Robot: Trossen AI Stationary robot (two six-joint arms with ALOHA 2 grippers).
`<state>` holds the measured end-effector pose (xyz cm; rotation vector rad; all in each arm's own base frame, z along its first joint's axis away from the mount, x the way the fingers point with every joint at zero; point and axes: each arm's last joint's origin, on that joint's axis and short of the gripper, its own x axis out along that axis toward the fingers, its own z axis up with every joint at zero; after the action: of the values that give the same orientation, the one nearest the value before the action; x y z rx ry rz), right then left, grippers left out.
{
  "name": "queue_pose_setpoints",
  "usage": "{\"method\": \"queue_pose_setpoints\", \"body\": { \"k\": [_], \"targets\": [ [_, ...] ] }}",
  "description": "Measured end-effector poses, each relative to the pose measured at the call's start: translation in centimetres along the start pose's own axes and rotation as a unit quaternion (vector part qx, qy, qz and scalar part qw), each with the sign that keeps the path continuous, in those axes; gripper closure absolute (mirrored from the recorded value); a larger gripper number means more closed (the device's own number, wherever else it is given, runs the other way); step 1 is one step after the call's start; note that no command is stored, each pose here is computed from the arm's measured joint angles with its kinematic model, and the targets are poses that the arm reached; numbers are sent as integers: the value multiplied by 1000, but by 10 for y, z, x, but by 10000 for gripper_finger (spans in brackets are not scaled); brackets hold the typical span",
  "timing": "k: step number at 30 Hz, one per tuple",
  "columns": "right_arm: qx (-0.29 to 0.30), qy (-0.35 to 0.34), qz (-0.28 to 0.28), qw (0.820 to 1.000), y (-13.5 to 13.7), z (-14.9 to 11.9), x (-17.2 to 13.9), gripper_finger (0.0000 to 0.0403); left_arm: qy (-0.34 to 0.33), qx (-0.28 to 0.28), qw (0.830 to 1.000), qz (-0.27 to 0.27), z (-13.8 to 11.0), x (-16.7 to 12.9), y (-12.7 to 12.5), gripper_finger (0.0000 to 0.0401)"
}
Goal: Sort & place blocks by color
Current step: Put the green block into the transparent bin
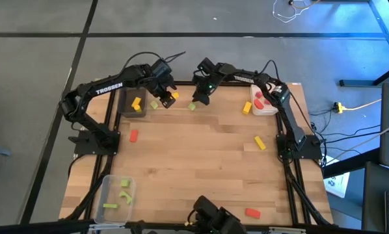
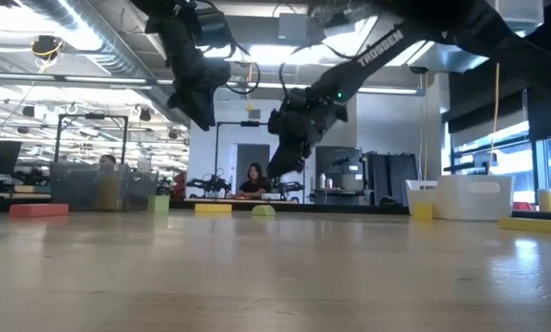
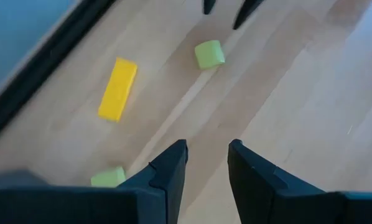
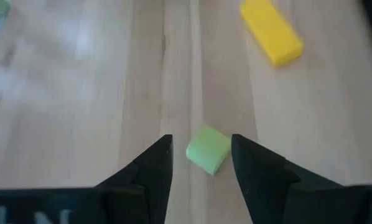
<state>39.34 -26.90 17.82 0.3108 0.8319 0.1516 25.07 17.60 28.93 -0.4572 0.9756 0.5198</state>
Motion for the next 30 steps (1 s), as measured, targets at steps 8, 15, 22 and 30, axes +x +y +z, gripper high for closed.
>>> {"method": "queue_pose_setpoints", "body": {
  "k": [8, 15, 22, 30],
  "targets": [
    [-17, 37, -8, 999, 13, 34, -53, 240, -34, 159, 986, -42, 5, 11, -2, 291],
    [-5, 36, -41, 998, 27, 62, -118, 240, -45, 260, 960, -91, 3, 62, -7, 291],
    [-7, 21, -85, 996, 43, 62, -163, 240, -65, 313, 943, -96, 8, 114, -16, 291],
    [-6, 13, -104, 994, 50, 62, -182, 240, -62, 292, 951, -82, 19, 154, -14, 291]
  ]
}}
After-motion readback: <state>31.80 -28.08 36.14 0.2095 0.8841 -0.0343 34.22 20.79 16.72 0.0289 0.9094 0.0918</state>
